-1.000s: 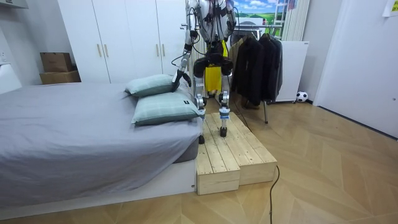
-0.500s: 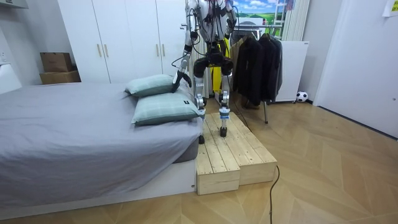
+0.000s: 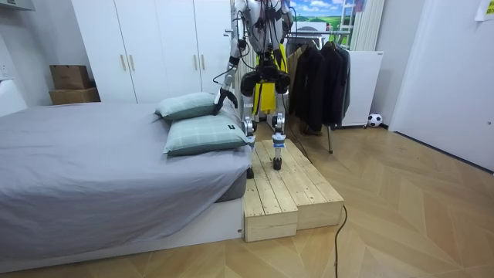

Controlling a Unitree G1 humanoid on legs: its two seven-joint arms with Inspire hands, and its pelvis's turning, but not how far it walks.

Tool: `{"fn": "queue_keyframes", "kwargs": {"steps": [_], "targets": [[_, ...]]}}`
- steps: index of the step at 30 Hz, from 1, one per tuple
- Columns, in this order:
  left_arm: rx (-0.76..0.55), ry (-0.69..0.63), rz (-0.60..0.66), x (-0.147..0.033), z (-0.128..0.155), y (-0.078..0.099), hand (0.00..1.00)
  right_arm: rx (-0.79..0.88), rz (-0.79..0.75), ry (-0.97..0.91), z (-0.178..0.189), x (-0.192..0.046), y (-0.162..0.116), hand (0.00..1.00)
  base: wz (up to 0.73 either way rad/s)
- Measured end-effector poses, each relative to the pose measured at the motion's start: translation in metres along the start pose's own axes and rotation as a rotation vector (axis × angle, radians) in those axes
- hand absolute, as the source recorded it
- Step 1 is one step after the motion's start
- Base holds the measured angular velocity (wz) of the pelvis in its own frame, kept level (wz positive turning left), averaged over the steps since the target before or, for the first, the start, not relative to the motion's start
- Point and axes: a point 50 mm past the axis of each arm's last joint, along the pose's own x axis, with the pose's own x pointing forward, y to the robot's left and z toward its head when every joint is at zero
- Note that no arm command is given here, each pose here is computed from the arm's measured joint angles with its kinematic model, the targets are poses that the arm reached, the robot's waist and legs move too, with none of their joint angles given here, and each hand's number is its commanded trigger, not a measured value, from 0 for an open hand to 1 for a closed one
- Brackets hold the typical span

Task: Hang clothes

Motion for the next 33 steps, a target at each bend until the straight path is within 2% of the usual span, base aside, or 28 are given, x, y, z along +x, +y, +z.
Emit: {"fn": "queue_keyframes", "kwargs": {"steps": [8, 21, 33], "targets": [[0.009, -0.011, 0.010, 0.001, -0.001, 0.007, 0.00, -0.066, -0.041, -0.007, 0.010, -0.005, -0.017, 1.00, 0.07], [0.016, -0.032, 0.013, 0.001, -0.001, 0.010, 0.00, -0.075, -0.042, -0.005, 0.010, -0.005, -0.017, 1.00, 0.05], [0.029, -0.041, -0.001, 0.001, 0.001, 0.011, 0.00, -0.080, 0.022, 0.002, 0.009, -0.005, -0.013, 1.00, 0.03]]}}
